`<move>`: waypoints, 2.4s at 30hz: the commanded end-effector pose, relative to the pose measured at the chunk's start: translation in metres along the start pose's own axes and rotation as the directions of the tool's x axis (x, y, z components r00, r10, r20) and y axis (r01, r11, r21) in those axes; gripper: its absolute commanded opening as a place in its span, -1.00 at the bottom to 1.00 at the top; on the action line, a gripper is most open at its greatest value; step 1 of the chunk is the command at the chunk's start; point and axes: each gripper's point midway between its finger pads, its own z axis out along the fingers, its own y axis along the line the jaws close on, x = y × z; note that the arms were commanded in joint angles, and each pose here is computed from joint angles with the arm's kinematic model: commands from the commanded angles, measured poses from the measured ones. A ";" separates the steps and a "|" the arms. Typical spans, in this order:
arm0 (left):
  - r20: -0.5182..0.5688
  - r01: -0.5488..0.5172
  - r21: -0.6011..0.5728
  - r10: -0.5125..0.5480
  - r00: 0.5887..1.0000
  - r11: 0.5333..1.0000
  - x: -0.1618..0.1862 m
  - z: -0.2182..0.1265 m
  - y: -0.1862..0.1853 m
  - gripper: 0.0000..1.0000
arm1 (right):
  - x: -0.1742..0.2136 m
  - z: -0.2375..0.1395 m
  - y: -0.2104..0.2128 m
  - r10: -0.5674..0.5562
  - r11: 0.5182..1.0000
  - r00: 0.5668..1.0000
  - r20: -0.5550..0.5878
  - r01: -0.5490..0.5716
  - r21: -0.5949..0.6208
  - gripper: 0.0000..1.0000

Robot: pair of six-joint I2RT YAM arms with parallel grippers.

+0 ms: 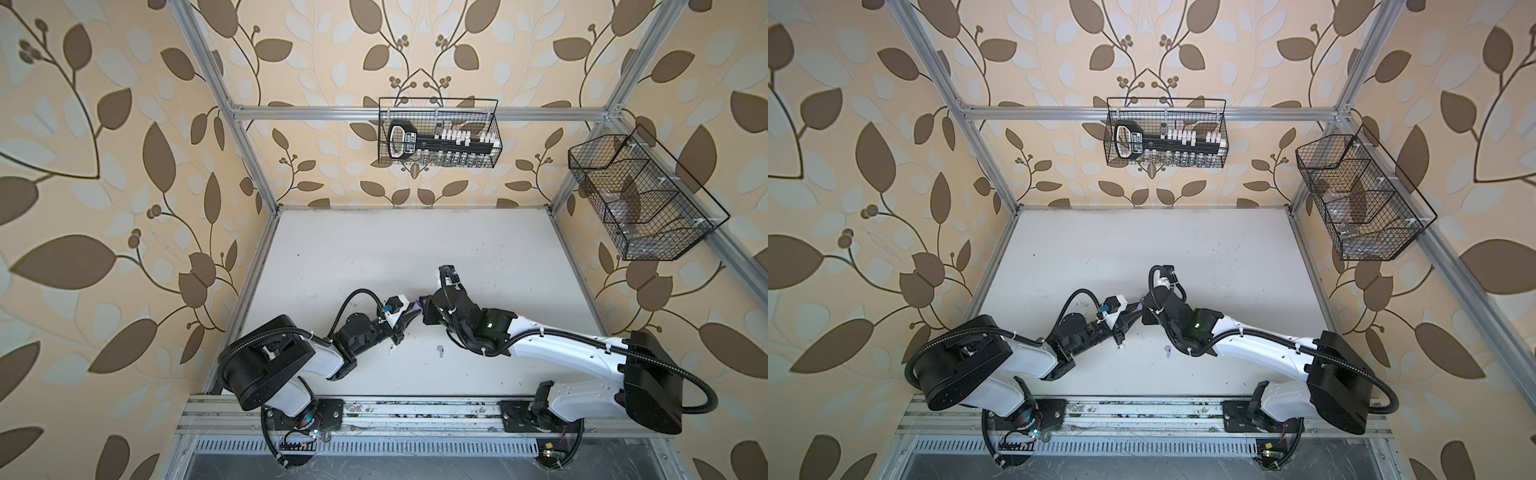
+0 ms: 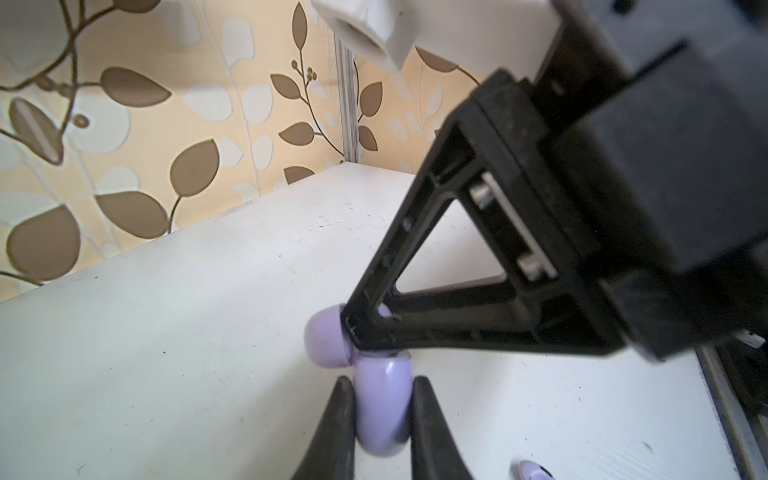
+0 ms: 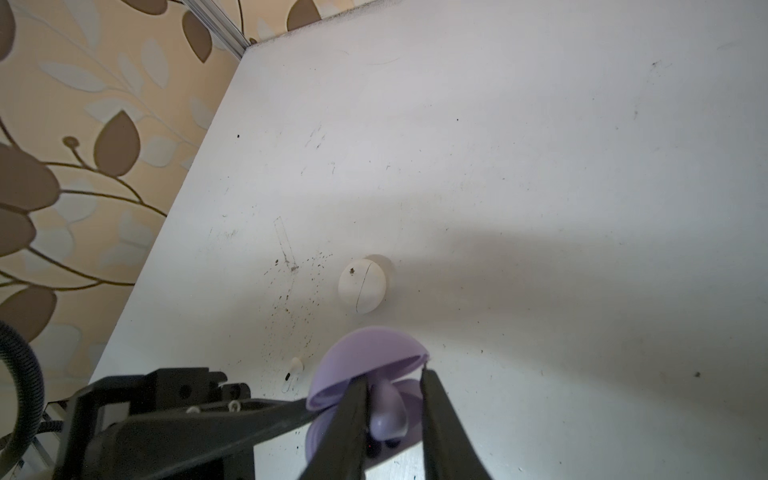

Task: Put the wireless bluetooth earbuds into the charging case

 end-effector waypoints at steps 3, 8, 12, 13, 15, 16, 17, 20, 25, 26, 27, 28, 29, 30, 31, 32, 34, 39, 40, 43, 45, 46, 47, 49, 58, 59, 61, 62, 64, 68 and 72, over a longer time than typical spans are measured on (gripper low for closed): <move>0.118 -0.046 0.021 0.043 0.992 0.999 -0.032 -0.003 -0.003 -1.00 | 0.004 -0.006 -0.004 0.022 1.000 1.000 -0.019 -0.022 -0.016 -0.49; 0.118 -0.045 0.019 0.043 0.992 0.999 -0.032 -0.003 -0.003 -1.00 | 0.001 -0.010 -0.008 0.053 0.998 0.998 -0.018 -0.053 -0.038 -0.47; 0.118 -0.047 0.018 0.045 0.992 0.999 -0.032 -0.003 -0.002 -1.00 | -0.002 -0.016 -0.008 0.087 0.993 0.996 -0.015 -0.088 -0.083 -0.45; 0.119 -0.047 0.017 0.045 0.992 0.999 -0.033 -0.003 -0.002 -1.00 | -0.003 -0.016 -0.007 0.093 0.991 0.996 -0.015 -0.094 -0.090 -0.45; 0.120 -0.048 0.019 0.045 0.992 0.999 -0.033 -0.004 -0.003 -1.00 | -0.003 -0.017 -0.008 0.105 0.989 0.994 -0.020 -0.106 -0.104 -0.44; 0.120 -0.047 0.020 0.045 0.992 0.999 -0.033 -0.004 -0.003 -1.00 | -0.004 -0.017 -0.008 0.108 0.988 0.994 -0.020 -0.109 -0.113 -0.44; 0.118 -0.047 0.018 0.044 0.992 0.999 -0.032 -0.004 -0.002 -1.00 | -0.004 -0.017 -0.008 0.113 0.986 0.993 -0.021 -0.115 -0.123 -0.43; 0.120 -0.047 0.019 0.045 0.992 0.999 -0.033 -0.004 -0.003 -1.00 | -0.003 -0.016 -0.008 0.126 0.982 0.992 -0.031 -0.129 -0.138 -0.43; 0.121 -0.048 0.025 0.045 0.992 0.999 -0.033 -0.004 -0.004 -1.00 | 0.002 -0.012 -0.004 0.123 0.979 0.991 -0.049 -0.130 -0.156 -0.43; 0.121 -0.048 0.025 0.045 0.992 0.999 -0.033 -0.004 -0.004 -1.00 | 0.002 -0.012 -0.004 0.124 0.978 0.991 -0.048 -0.131 -0.161 -0.44; 0.124 -0.049 0.027 0.045 0.991 0.998 -0.034 -0.004 -0.004 -1.00 | 0.002 -0.012 -0.004 0.129 0.977 0.991 -0.047 -0.135 -0.167 -0.44; 0.124 -0.049 0.026 0.045 0.991 0.998 -0.034 -0.005 -0.004 -1.00 | 0.001 -0.012 -0.003 0.133 0.975 0.990 -0.048 -0.139 -0.172 -0.45; 0.126 -0.050 0.026 0.046 0.991 0.998 -0.035 -0.004 -0.004 -1.00 | 0.001 -0.011 -0.004 0.137 0.974 0.989 -0.050 -0.144 -0.176 -0.46; 0.124 -0.048 0.027 0.044 0.991 0.998 -0.034 -0.004 -0.004 -1.00 | 0.001 -0.010 -0.005 0.141 0.973 0.989 -0.051 -0.148 -0.177 -0.48; 0.125 -0.049 0.027 0.046 0.991 0.998 -0.034 -0.004 -0.004 -1.00 | 0.001 -0.010 -0.005 0.142 0.973 0.989 -0.050 -0.149 -0.177 -0.49; 0.124 -0.049 0.026 0.045 0.991 0.998 -0.034 -0.004 -0.004 -1.00 | 0.001 -0.010 -0.006 0.143 0.973 0.988 -0.049 -0.150 -0.175 -0.52; 0.127 -0.050 0.026 0.046 0.991 0.998 -0.035 -0.005 -0.004 -1.00 | 0.001 -0.010 -0.005 0.145 0.972 0.988 -0.051 -0.152 -0.179 -0.57; 0.124 -0.047 0.025 0.044 0.991 0.999 -0.034 -0.005 -0.004 -1.00 | 0.002 -0.010 -0.002 0.157 0.966 0.986 -0.058 -0.166 -0.196 -0.68; 0.126 -0.049 0.024 0.046 0.991 0.998 -0.035 -0.005 -0.004 -1.00 | 0.002 -0.010 -0.003 0.161 0.966 0.985 -0.058 -0.169 -0.197 -0.69; 0.128 -0.051 0.023 0.048 0.991 0.998 -0.036 -0.005 -0.004 -1.00 | 0.004 -0.009 -0.002 0.162 0.965 0.985 -0.065 -0.172 -0.199 -0.72; 0.128 -0.051 0.021 0.048 0.991 0.998 -0.036 -0.005 -0.003 -1.00 | 0.004 -0.009 -0.002 0.166 0.965 0.984 -0.068 -0.176 -0.196 -0.73; 0.128 -0.051 0.022 0.048 0.991 0.998 -0.036 -0.005 -0.004 -1.00 | 0.005 -0.008 -0.003 0.165 0.966 0.984 -0.072 -0.176 -0.190 -0.75; 0.129 -0.051 0.023 0.048 0.990 0.998 -0.036 -0.005 -0.004 -1.00 | 0.005 -0.008 -0.004 0.165 0.967 0.983 -0.075 -0.176 -0.184 -0.76; 0.130 -0.051 0.023 0.048 0.990 0.998 -0.036 -0.005 -0.004 -1.00 | 0.006 -0.006 -0.003 0.164 0.968 0.983 -0.084 -0.177 -0.179 -0.77; 0.131 -0.053 0.022 0.050 0.990 0.998 -0.037 -0.006 -0.004 -1.00 | 0.010 -0.003 -0.001 0.158 0.972 0.982 -0.106 -0.174 -0.160 -0.74; 0.132 -0.054 0.024 0.050 0.990 0.998 -0.037 -0.006 -0.004 -1.00 | 0.010 -0.004 0.000 0.158 0.972 0.982 -0.107 -0.173 -0.161 -0.74; 0.130 -0.054 0.024 0.051 0.990 0.998 -0.036 -0.006 -0.004 -1.00 | 0.009 -0.004 0.002 0.158 0.971 0.981 -0.109 -0.175 -0.164 -0.74; 0.130 -0.054 0.024 0.050 0.990 0.998 -0.036 -0.006 -0.004 -1.00 | 0.010 -0.004 0.002 0.158 0.971 0.981 -0.113 -0.176 -0.165 -0.74; 0.131 -0.055 0.023 0.051 0.990 0.998 -0.037 -0.006 -0.004 -1.00 | 0.009 -0.006 0.007 0.155 0.968 0.981 -0.118 -0.174 -0.178 -0.74; 0.130 -0.058 0.023 0.055 0.990 0.998 -0.036 -0.006 -0.004 -1.00 | 0.008 -0.012 0.010 0.145 0.968 0.982 -0.119 -0.166 -0.190 -0.71; 0.130 -0.056 0.029 0.052 0.990 0.998 -0.036 -0.006 -0.005 -1.00 | 0.003 -0.019 0.005 0.155 0.965 0.982 -0.104 -0.174 -0.199 -0.60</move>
